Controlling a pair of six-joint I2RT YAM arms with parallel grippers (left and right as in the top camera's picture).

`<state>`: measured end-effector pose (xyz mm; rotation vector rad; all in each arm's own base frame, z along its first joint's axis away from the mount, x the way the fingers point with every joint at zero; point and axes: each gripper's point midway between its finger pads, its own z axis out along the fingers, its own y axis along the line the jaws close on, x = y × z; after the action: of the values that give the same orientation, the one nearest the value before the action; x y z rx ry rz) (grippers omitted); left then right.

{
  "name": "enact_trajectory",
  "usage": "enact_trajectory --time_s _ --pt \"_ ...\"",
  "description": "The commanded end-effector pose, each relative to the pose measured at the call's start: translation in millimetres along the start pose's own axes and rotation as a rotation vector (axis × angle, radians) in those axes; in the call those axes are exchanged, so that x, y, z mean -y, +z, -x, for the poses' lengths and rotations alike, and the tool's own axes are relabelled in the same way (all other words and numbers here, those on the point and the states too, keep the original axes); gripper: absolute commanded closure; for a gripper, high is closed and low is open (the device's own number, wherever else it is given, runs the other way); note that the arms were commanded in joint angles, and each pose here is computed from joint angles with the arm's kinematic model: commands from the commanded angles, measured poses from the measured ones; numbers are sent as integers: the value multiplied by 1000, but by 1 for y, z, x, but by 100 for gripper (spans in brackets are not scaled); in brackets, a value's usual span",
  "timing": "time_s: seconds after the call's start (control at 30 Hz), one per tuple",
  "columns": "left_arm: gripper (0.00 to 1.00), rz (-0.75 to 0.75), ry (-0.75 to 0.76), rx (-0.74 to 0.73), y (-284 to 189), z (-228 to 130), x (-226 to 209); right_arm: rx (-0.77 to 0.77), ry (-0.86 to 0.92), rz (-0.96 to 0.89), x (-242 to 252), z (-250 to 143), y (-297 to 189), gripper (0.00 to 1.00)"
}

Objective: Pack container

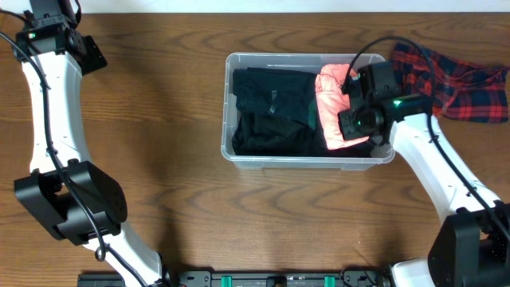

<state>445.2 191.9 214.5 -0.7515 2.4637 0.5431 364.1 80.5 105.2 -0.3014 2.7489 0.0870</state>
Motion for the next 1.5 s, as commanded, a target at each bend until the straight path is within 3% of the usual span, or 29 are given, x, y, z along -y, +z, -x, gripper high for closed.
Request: enact_trajectory --time_s 0.0,0.2,0.77,0.87,1.07,1.17,1.47 --pt "2 15 0 -4 2 -1 -3 64 7 -1 -1 26 -23 76" --pt "2 15 0 -4 2 -1 -3 114 6 -1 -1 41 -32 59" --pt "2 15 0 -4 2 -1 -3 123 28 -72 18 39 -25 57" --pt "2 15 0 -4 2 -1 -3 121 31 -89 22 32 -13 54" --pt "2 15 0 -4 2 -1 -3 93 30 -86 21 16 4 36" --pt "2 15 0 -4 2 -1 -3 106 30 -86 21 19 3 36" --pt "2 15 0 -4 2 -1 -3 295 42 -88 20 68 -70 32"
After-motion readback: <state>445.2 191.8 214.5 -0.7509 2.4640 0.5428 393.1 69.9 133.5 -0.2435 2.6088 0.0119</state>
